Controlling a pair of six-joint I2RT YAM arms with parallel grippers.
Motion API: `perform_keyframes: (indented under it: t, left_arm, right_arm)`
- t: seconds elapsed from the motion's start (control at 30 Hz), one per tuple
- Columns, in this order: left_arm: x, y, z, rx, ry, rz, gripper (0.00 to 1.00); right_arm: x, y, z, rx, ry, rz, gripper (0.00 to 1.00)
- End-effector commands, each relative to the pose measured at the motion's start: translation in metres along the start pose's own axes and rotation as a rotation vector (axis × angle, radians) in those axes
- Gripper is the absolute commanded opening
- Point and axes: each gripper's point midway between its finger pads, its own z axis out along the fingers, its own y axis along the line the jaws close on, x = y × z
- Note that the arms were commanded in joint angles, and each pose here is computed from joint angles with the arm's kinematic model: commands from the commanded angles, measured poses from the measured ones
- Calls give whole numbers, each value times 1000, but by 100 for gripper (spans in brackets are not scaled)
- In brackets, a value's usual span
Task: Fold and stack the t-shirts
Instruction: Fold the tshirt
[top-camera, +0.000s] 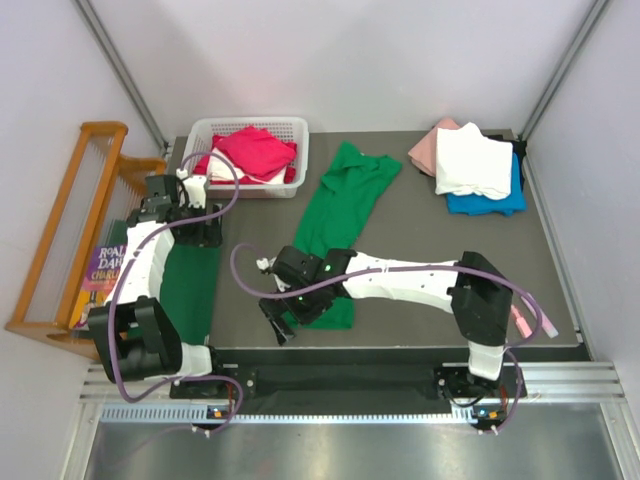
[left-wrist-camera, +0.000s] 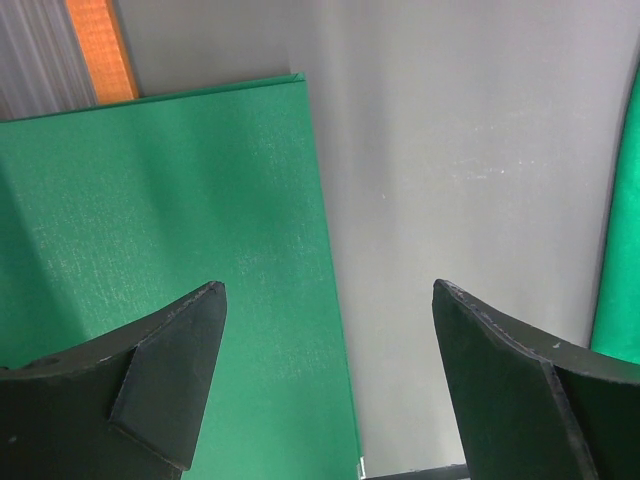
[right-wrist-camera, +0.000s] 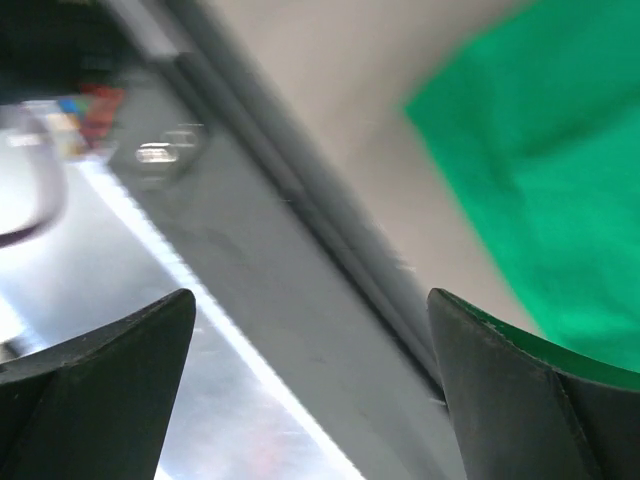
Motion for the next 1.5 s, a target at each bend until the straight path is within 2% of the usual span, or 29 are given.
perform_keyframes:
  t: [0.0,0.13,0.23,0.37,0.43,0.67,0.87,1.17,1.47]
  left_arm:
    - [-21,2,-21,-13,-79,34,88]
    - [-20,3,-23,-20,-82,40,88]
    - [-19,2,-22,-17,-81,41,88]
    - [-20,1,-21,-10,-77,35,88]
    - [-20,1,-21,-10,-77,35,88]
    - [-15,4,-16,-17,-64,36,88]
    - [-14,2,-16,-12,-63,32,88]
    - [-15,3,-16,-18,-65,31,88]
    - [-14,5,-15,-28,-61,37,88]
  right_arm:
    - [-7,-62,-19,286,-38,-77,100]
    - [-21,-121,-52,681,-130,-177,100]
    - [-24,-137,-66,895,-134,-259,100]
    - [-17,-133,-51,1010,-94,-405,100]
    - [-15,-125,-42,1002,-85,-449,100]
    - [-10,-54,-19,789,-129,-539,100]
    - [-5,-41,-9,700,-133,-518,100]
    - [12,-53,37,646,-113,-507,100]
    - [5,-84,41,645,-103,-469,100]
